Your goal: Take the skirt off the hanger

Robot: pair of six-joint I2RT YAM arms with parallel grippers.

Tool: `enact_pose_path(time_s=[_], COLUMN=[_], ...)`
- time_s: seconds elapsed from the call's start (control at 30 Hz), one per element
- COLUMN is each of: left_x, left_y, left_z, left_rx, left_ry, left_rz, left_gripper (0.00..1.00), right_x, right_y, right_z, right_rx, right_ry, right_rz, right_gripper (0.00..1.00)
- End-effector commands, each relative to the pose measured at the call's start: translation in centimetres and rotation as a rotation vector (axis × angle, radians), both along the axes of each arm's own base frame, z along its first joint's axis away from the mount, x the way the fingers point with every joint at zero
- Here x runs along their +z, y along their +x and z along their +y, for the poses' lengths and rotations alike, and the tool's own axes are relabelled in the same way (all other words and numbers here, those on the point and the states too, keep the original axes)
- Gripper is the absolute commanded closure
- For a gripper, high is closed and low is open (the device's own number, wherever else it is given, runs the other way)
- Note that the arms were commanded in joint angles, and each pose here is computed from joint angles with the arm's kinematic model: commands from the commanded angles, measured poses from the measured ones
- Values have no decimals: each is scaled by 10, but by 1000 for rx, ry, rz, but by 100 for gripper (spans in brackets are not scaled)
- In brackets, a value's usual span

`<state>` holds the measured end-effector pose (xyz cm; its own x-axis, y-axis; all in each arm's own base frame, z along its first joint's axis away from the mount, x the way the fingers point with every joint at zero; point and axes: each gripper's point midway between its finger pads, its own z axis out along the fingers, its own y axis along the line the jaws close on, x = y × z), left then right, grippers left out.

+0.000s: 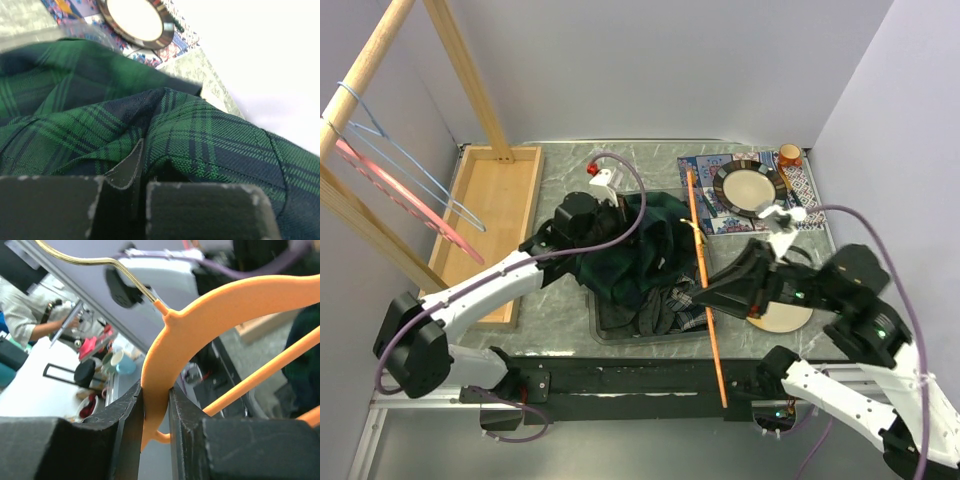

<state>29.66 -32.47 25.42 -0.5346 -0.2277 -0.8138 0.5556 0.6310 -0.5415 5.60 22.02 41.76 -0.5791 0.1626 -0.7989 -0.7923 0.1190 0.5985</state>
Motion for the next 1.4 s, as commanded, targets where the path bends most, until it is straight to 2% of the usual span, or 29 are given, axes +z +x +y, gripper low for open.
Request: enact_pose_path(time_s=[0.0,0.13,0.3,0.37,0.4,0.5,0.53,0.57,0.6,0.63,0.7,0.73,0.83,0.9,1.07,1.17,1.2,1.27,1.3,1.37], left_x=[-17,-46,-95,-104,-104,-89,-62,-61,-49,-19,-8,13,35,51,70,74,66,52,21,-11], left_y=[-3,-12,-13,-15,-15,-16,-11,-19,-19,-11,-16,-14,-13,-14,-13,-4,-4,-3,-6,-13], left_z=[-9,-22,-19,-19,-20,-26,-34,-32,-34,-37,-34,-35,-28,-27,-25,-19,-19,-25,-27,-33], left_rx=[9,-17,50,48,47,29,21,6,-1,16,4,5,24,14,-3,47,47,35,20,6], left_ry=[-27,15,120,136,140,164,138,185,187,165,216,203,211,199,243,263,274,274,314,306], left_rz=[40,93,173,192,193,187,154,174,160,114,113,89,60,33,-2,-25,-17,4,56,137], left_gripper=[99,91,89,77,62,41,36,32,19,15,10,10,7,2,4,11,19,28,36,43], right_x=[47,71,83,87,89,91,93,94,95,98,97,100,102,101,100,103,103,103,100,98], right_y=[-7,6,17,19,20,21,20,20,20,19,21,20,18,18,18,17,17,18,20,22], right_z=[-22,-41,-56,-59,-61,-66,-67,-68,-69,-72,-75,-76,-78,-77,-77,-78,-79,-77,-75,-73], right_rx=[-85,-248,-357,-385,-396,-420,-423,-425,-431,-436,-458,-462,-459,-455,-456,-458,-459,-459,-457,-456], right_ry=[124,206,232,246,252,262,266,265,265,269,254,255,259,262,260,271,274,274,267,264], right_rz=[-130,-155,-162,-165,-168,-171,-173,-177,-182,-191,-194,-200,-206,-203,-196,-197,-198,-195,-188,-183], right_gripper=[100,100,100,100,100,100,100,100,100,100,100,100,100,100,100,100,100,100,100,100])
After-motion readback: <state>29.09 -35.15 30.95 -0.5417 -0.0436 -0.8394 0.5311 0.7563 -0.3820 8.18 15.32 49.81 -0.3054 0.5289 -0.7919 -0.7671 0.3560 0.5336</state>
